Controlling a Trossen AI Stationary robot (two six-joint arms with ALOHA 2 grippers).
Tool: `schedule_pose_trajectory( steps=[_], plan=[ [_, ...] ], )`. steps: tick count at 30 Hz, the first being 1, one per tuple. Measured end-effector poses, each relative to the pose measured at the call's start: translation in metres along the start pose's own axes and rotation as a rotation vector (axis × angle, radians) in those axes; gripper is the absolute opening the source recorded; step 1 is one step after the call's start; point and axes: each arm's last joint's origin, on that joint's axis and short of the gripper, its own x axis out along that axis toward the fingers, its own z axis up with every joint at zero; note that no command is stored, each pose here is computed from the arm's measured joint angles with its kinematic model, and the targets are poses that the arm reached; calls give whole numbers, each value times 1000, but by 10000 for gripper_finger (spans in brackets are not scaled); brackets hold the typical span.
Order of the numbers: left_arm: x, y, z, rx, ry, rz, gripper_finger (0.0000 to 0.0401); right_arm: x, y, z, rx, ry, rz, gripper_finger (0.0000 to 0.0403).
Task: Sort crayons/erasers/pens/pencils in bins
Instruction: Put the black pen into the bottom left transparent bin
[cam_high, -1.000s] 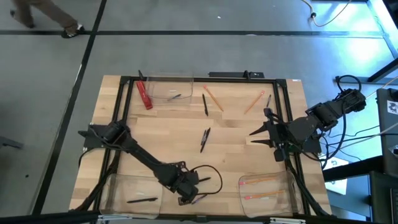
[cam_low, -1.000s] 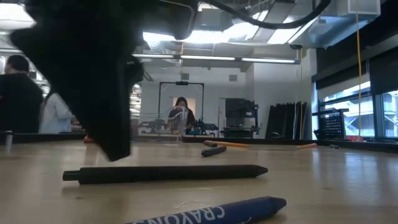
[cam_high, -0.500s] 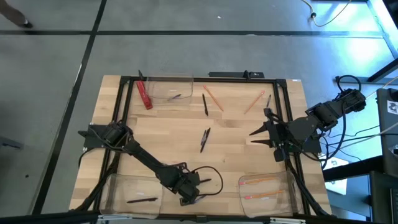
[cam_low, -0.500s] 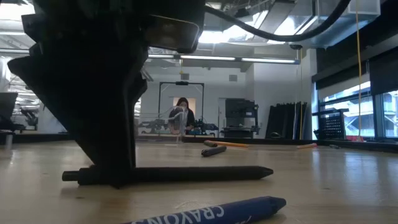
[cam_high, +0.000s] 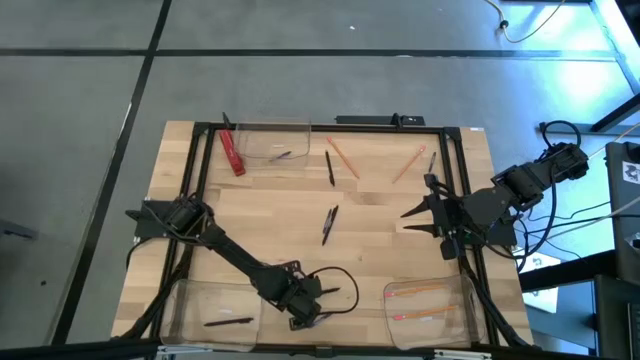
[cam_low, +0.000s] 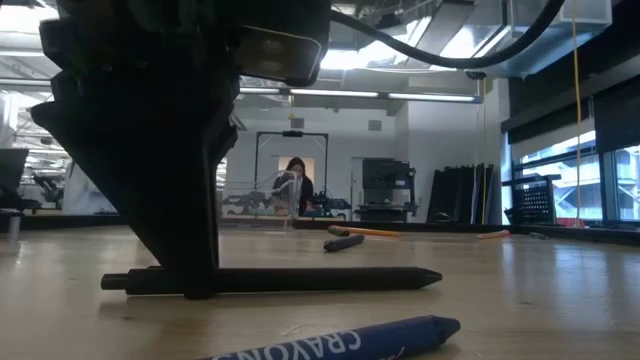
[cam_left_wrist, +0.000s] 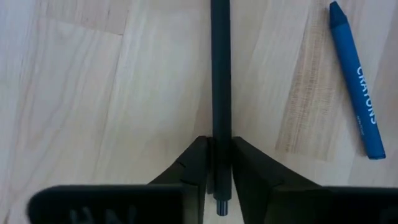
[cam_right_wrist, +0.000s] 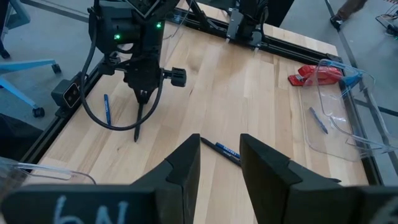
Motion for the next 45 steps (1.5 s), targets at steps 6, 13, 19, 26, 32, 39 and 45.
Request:
schedule_pose_trajectory(
  steps=[6,13,19,26,32,39,45],
  plan=[
    [1,0,0,0,4,-4,12,0,0,0,0,0,0,115],
    [-3,-1,2,-7,13,-41,1,0,0,0,-4,0,0,115],
    [-3,-1,2,-7,12,-38,0,0,0,0,-4,0,0,115],
    [-4,1,6,-17,27,-50,0,0,0,0,-3,0,0,115],
    [-10,1,9,-8,53,-18,0,0,0,0,-4,0,0,115],
    [-14,3,9,0,87,19,0,0,0,0,-4,0,0,115],
    [-17,6,14,-6,94,30,0,0,0,0,-4,0,0,115]
  ],
)
